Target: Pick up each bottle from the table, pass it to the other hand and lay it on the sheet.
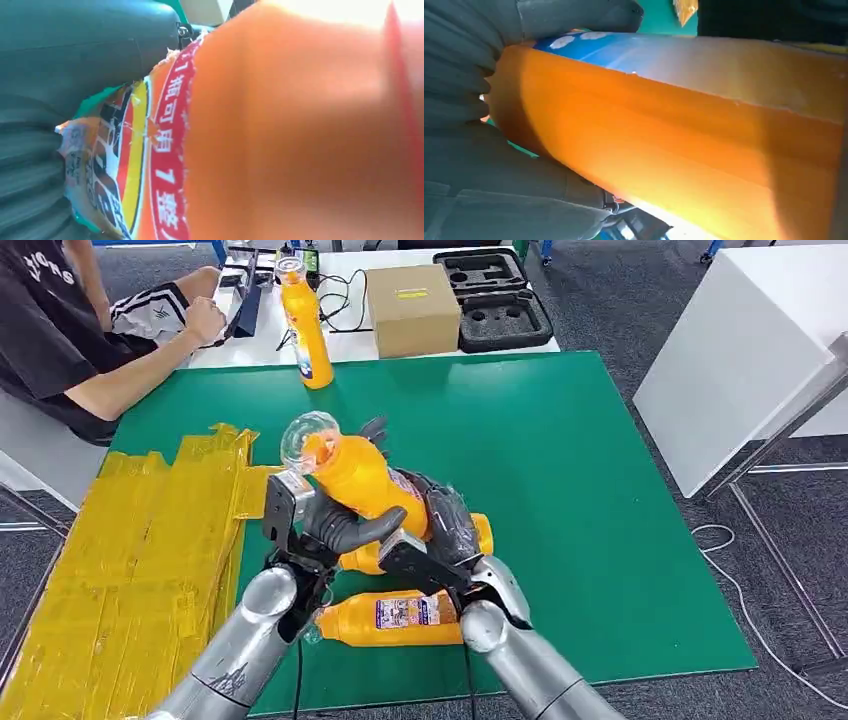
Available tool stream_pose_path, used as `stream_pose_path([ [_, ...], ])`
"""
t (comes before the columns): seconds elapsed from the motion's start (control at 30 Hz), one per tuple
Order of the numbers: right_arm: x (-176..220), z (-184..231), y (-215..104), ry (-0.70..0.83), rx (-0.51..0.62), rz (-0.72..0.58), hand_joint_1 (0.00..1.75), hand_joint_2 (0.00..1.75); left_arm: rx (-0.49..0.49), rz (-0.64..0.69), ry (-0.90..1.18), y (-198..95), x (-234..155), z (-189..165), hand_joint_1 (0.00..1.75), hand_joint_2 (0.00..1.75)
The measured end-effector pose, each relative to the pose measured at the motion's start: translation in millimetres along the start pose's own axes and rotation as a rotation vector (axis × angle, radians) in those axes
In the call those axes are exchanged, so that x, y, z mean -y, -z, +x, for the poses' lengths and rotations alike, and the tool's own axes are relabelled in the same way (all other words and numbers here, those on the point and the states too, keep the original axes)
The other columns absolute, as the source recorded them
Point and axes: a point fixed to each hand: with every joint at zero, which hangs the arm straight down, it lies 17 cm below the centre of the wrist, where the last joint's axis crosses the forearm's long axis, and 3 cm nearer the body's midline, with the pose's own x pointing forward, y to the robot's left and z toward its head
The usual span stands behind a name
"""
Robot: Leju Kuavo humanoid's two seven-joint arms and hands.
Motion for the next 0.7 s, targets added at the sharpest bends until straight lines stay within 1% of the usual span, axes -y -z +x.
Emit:
stream_pose_path([
  [0.27,-7,3,1,0.007,0.009,0.023,1.75,1.75,0.018,0.042,-0.006,-6,-9,4,1.75,1.75],
  [0.7,-9,5,1,0.006,0.017,0.026,1.75,1.75,0.021,0.062,-0.008,-9,-15,4,1.75,1.75],
])
